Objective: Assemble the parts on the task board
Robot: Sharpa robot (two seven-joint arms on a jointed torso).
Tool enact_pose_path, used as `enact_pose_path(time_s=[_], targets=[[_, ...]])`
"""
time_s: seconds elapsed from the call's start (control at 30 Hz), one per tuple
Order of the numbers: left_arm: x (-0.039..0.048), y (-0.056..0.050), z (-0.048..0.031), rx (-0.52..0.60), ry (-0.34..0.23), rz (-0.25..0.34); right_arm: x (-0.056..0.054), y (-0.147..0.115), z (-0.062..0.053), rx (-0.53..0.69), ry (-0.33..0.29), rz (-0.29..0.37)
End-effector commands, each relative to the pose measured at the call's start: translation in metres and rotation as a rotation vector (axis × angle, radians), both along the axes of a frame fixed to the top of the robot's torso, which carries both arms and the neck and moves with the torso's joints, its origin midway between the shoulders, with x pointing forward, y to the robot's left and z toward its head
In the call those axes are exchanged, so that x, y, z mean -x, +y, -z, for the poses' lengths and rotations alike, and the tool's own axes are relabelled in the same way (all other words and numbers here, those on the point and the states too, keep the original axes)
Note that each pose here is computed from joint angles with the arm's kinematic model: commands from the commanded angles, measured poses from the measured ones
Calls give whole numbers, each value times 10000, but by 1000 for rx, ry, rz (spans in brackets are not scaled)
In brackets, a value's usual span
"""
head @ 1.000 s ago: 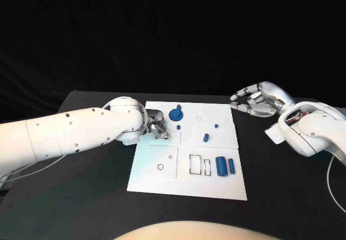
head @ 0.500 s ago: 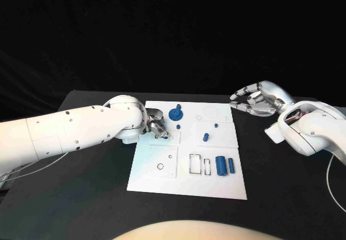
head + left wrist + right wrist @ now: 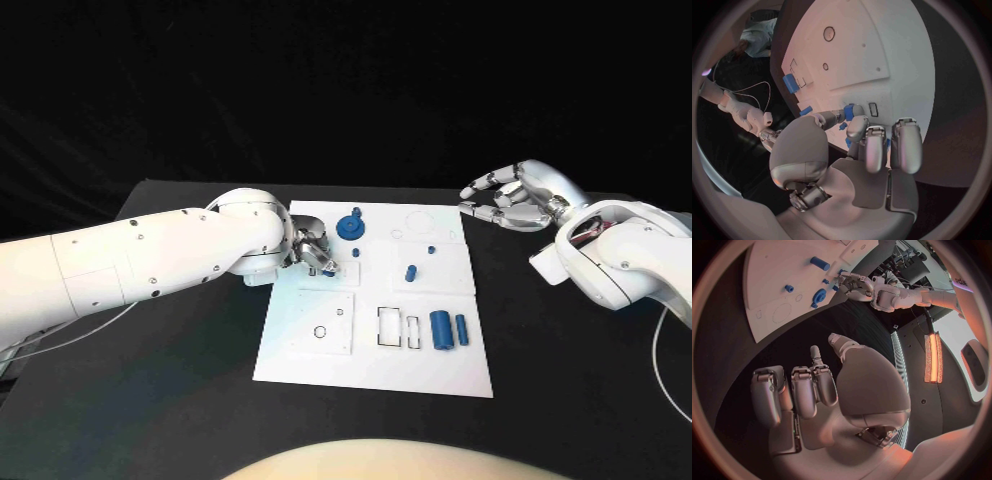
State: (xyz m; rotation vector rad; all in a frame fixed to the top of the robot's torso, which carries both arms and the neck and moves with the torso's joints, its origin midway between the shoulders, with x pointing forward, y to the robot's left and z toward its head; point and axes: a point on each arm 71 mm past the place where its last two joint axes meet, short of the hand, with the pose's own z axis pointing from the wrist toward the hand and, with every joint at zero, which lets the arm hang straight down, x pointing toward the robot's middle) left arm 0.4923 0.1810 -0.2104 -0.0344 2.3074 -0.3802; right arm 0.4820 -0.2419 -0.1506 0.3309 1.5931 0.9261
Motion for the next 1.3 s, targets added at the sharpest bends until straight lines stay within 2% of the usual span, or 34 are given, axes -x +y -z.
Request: enact_pose_path(time_s=[0.03,0.67,1.3], targets=[[47,-18,68,-12,54,21,7,10,5,3,4,-12],[44,-18,70,-11,57,22,6,5,6,3,4,-11],[34,-28,74,23,75,-2,4,3,7,4,5,-11]])
